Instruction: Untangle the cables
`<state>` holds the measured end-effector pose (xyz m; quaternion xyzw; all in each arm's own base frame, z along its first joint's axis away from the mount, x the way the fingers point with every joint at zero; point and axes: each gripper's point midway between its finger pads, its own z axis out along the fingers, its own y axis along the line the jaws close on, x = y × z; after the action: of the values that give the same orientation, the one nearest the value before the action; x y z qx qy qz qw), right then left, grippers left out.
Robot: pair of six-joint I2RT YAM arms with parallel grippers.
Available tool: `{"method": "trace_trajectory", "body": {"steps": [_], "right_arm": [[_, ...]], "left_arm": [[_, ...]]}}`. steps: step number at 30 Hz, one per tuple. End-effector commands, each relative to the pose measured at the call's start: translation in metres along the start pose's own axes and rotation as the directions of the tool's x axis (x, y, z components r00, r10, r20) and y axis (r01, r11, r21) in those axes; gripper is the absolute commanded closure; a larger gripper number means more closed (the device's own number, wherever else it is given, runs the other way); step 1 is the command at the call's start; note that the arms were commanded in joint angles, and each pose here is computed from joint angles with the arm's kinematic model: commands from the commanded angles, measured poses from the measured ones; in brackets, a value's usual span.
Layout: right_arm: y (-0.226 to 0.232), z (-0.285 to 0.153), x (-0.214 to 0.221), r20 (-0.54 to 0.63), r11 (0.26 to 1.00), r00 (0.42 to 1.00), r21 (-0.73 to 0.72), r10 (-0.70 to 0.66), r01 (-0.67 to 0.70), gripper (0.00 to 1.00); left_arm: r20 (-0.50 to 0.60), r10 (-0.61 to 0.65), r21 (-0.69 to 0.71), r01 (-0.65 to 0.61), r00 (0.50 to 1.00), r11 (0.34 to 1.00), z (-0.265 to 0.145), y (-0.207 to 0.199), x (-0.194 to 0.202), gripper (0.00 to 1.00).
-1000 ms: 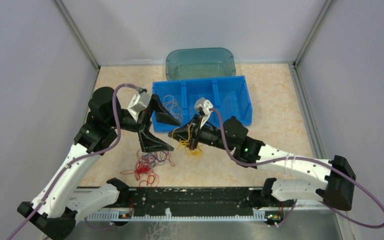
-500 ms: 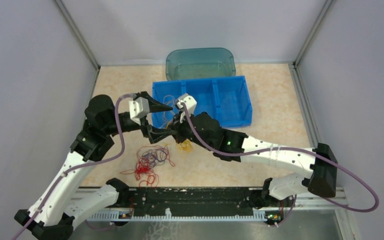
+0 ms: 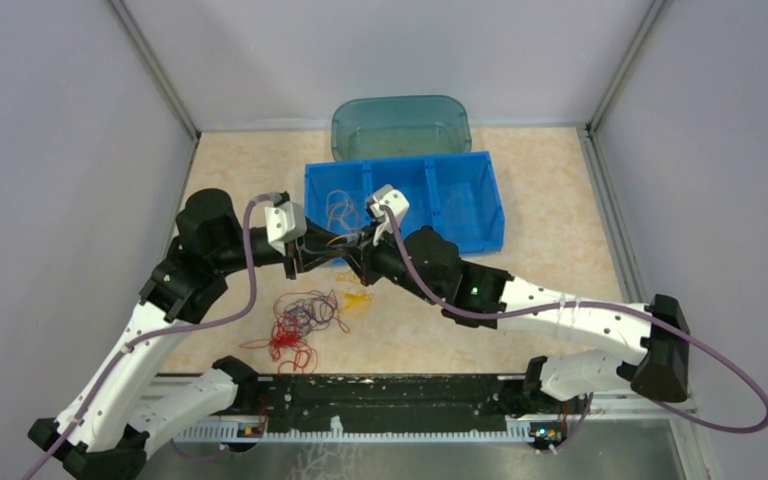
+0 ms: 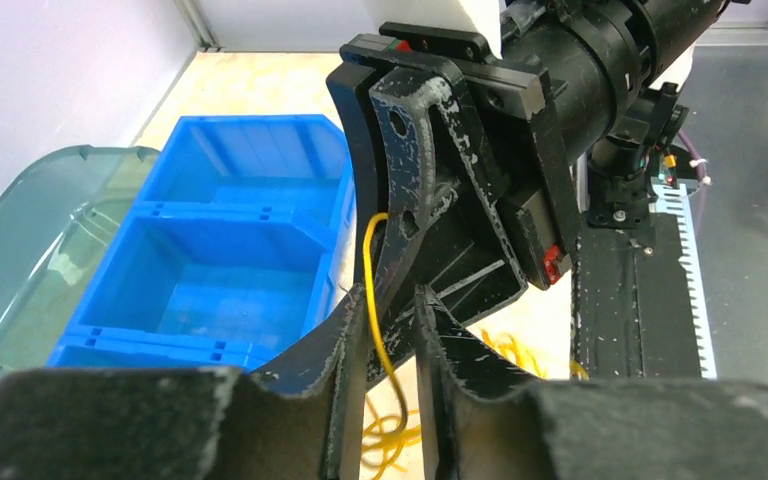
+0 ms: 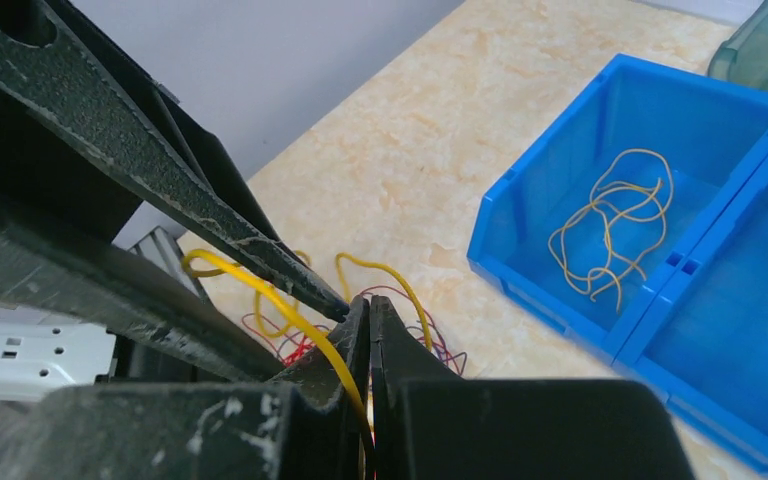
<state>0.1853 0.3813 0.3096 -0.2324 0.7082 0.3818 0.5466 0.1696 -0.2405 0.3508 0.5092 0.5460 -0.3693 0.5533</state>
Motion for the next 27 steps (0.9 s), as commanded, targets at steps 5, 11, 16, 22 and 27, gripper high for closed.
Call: {"method": "trace_trajectory", "body": {"steps": [5, 11, 16, 22, 27], "right_arm": [[0.016, -0.014, -0.016, 0.063, 0.996, 0.998, -0.087, 0.017, -0.011, 1.0], [0.028, -0.022, -0.008, 0.079, 0.98, 0.994, -0.186, 0.079, -0.063, 1.0], [0.047, -0.029, -0.01, 0.085, 0.948, 0.986, -0.298, 0.14, -0.109, 0.98], [0.072, -0.032, -0.008, 0.054, 0.891, 0.982, -0.431, 0.182, -0.141, 0.94], [0.08, -0.027, 0.001, 0.022, 0.862, 0.978, -0.477, 0.206, -0.17, 0.94]], "left_arm": [[0.049, 0.072, -0.028, -0.07, 0.996, 0.997, -0.002, 0.009, -0.03, 1.0], [0.078, 0.224, -0.045, -0.221, 0.972, 0.974, -0.008, 0.011, -0.05, 1.0], [0.089, 0.397, -0.057, -0.394, 0.913, 0.918, -0.012, 0.015, -0.061, 1.0], [0.141, 0.53, -0.066, -0.526, 0.836, 0.848, -0.015, 0.011, -0.078, 1.0], [0.168, 0.571, -0.093, -0.563, 0.804, 0.821, -0.017, 0.013, -0.095, 1.0]]}}
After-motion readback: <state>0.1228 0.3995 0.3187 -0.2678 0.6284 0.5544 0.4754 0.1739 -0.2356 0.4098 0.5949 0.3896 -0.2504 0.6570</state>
